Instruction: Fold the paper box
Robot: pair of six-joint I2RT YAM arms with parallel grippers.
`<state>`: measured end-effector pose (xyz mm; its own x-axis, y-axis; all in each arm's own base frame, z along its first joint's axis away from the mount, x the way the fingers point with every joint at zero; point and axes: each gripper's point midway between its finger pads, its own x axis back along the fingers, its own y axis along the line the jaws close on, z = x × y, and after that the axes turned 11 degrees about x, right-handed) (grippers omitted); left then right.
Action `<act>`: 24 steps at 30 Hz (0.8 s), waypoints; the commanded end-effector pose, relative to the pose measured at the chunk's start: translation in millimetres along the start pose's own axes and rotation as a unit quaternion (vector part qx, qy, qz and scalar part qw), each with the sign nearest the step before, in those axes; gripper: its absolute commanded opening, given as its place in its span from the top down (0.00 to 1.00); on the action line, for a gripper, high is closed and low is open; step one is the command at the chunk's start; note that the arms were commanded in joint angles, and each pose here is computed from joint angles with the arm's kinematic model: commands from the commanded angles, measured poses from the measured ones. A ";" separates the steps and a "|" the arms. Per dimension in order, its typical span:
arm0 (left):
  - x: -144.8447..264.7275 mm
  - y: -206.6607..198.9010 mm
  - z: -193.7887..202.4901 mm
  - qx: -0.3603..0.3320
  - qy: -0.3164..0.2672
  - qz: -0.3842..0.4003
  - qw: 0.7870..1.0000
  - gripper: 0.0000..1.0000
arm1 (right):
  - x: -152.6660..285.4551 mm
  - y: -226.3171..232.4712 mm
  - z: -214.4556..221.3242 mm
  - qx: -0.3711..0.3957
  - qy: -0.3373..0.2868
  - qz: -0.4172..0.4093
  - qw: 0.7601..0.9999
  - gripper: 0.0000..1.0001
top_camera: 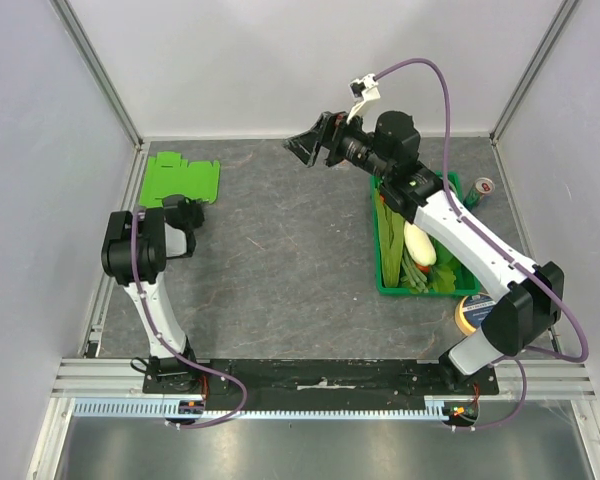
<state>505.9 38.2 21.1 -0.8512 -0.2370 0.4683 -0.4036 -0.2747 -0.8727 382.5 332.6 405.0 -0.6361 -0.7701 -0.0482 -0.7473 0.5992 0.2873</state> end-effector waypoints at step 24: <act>316.4 21.2 91.0 -0.380 0.481 0.118 0.781 0.98 | 75.9 -41.0 201.5 -0.082 0.253 -0.068 0.962 0.02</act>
<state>309.1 -100.0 150.3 -0.7862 0.5273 0.3223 -0.1470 0.3469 -0.9263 355.3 278.0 204.0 -0.4789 -0.7653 0.4301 -0.6400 0.6397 0.4257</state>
